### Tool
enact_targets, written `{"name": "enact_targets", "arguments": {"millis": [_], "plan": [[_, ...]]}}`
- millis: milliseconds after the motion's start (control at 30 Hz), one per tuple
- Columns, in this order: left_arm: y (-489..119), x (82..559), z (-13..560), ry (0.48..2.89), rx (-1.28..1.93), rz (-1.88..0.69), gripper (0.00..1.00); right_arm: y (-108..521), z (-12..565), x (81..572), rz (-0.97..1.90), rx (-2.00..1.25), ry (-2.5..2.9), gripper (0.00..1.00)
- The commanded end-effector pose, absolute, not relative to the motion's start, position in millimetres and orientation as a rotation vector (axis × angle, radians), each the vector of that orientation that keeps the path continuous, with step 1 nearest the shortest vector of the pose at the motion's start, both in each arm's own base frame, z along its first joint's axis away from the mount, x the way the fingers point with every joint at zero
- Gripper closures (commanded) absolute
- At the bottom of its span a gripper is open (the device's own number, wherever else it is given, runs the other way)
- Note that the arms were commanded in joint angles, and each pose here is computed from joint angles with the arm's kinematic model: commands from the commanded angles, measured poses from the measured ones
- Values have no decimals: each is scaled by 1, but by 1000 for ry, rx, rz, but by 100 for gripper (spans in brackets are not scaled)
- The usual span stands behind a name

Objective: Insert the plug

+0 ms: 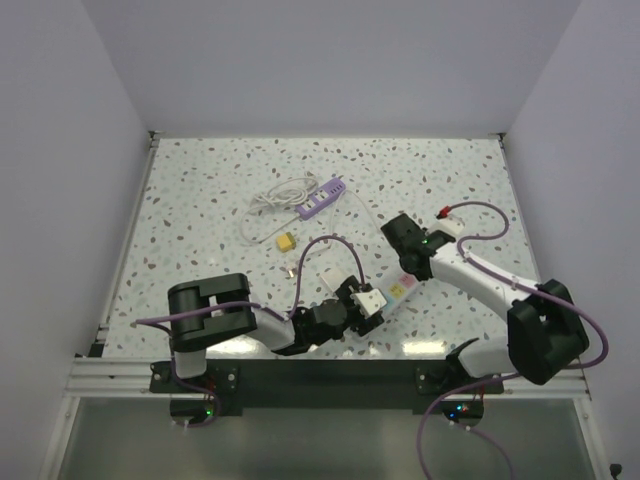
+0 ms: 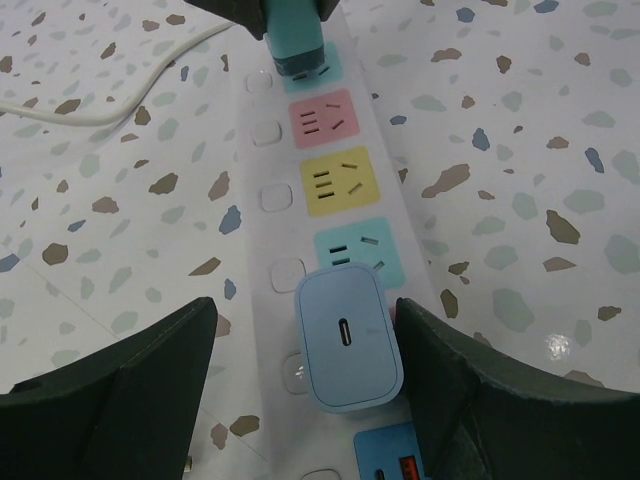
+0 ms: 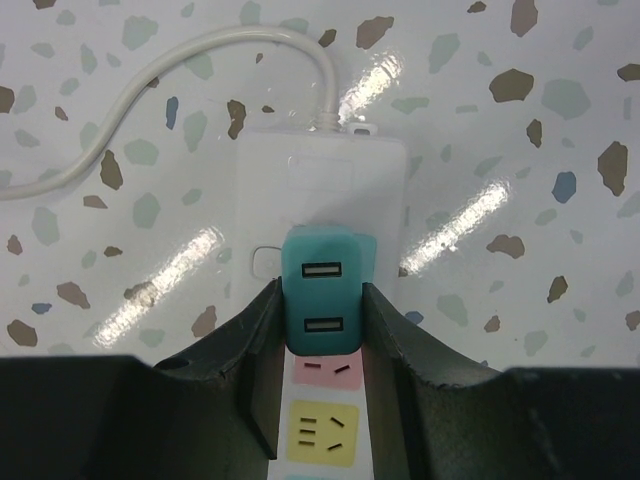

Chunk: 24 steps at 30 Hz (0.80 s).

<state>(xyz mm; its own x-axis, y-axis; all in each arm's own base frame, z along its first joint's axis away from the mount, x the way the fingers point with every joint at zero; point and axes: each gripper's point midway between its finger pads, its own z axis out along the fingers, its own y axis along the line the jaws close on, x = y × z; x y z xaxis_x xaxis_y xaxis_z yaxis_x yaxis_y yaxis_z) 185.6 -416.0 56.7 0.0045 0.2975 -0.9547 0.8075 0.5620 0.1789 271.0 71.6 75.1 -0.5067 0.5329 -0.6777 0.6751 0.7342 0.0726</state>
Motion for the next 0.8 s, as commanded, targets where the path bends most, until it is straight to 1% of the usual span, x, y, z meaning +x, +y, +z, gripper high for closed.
{"name": "enact_targets", "arguments": {"millis": [0,200,467,767], "plan": [[-423,185,68,1542,936,-548,23,69,59,259,-317,928,2255,100],[-423,185,67,1540,940,-547,25,67,44,252,-363,922,2275,100],[-421,184,68,1542,936,-548,25,59,27,239,-416,908,2300,100],[-420,186,73,1535,929,-542,26,60,9,235,-478,878,2344,100]]}}
